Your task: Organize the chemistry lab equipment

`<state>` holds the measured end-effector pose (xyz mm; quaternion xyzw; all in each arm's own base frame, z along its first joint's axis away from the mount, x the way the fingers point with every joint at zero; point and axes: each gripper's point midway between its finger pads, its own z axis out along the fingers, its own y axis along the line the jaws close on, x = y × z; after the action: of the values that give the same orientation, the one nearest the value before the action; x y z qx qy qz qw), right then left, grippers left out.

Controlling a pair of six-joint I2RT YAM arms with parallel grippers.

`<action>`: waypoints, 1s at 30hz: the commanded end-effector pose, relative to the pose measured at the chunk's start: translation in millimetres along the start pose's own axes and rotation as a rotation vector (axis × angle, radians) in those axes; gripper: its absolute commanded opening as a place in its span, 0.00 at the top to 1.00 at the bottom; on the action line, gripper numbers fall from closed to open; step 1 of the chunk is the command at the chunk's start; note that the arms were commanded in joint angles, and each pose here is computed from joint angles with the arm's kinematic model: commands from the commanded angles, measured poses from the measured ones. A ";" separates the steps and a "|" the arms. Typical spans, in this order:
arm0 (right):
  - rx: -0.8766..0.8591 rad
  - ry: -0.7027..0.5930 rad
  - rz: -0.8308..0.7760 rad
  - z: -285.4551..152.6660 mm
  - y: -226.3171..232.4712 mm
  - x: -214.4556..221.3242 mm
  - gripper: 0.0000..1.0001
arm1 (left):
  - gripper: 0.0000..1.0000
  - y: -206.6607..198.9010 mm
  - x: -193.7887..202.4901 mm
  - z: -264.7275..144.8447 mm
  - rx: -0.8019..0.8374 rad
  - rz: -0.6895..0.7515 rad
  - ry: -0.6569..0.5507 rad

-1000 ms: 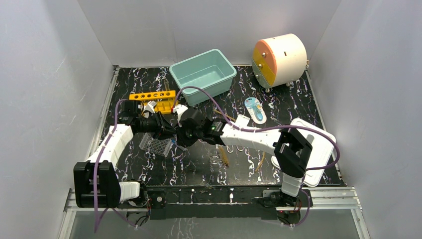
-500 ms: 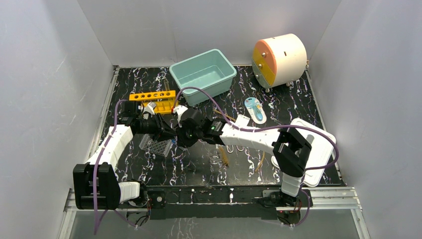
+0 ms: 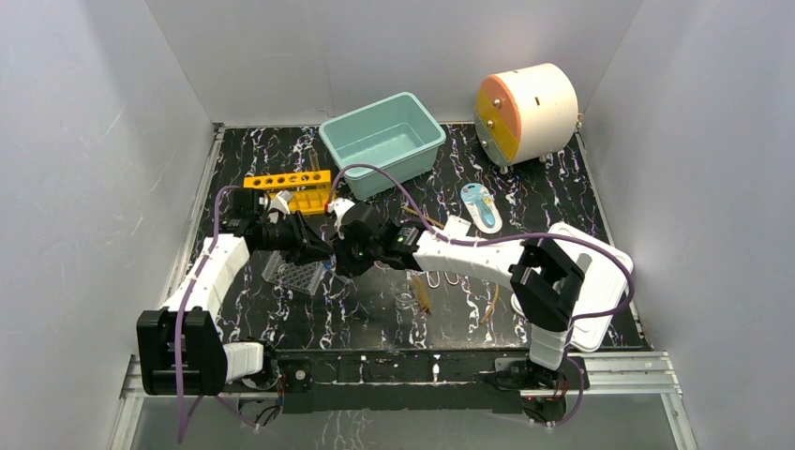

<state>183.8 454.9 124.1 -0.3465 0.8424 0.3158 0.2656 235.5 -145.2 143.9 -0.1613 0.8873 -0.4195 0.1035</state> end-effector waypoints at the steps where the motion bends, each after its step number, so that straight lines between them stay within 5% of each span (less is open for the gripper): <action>1: -0.058 -0.047 -0.028 -5.6 12.0 -15.6 0.80 | 0.71 -10.4 3.8 -5.7 0.035 0.007 0.015; 8: -0.080 -0.053 -0.046 -6.7 14.6 -14.8 0.80 | 0.65 -11.0 2.1 -3.6 0.039 -0.011 0.021; 15: -0.070 -0.051 -0.053 -6.1 12.7 -14.9 0.80 | 0.87 -12.9 5.3 -4.8 0.052 -0.010 0.028; 22: -0.080 -0.051 -0.063 -6.5 14.1 -15.7 0.79 | 0.91 -12.7 9.0 -4.6 0.063 -0.007 0.043; 27: -0.082 -0.052 -0.043 -13.3 15.7 -16.5 0.39 | 0.92 -10.8 -4.9 -11.8 -0.003 0.037 -0.058; 30: -0.068 -0.085 -0.024 -23.0 11.8 -23.4 0.30 | 0.92 -6.3 -19.6 -21.3 -0.081 0.075 -0.163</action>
<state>179.8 456.5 124.8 -0.3688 0.8296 0.3286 0.2603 238.1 -140.3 142.5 -0.1668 0.8922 -0.4027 0.1184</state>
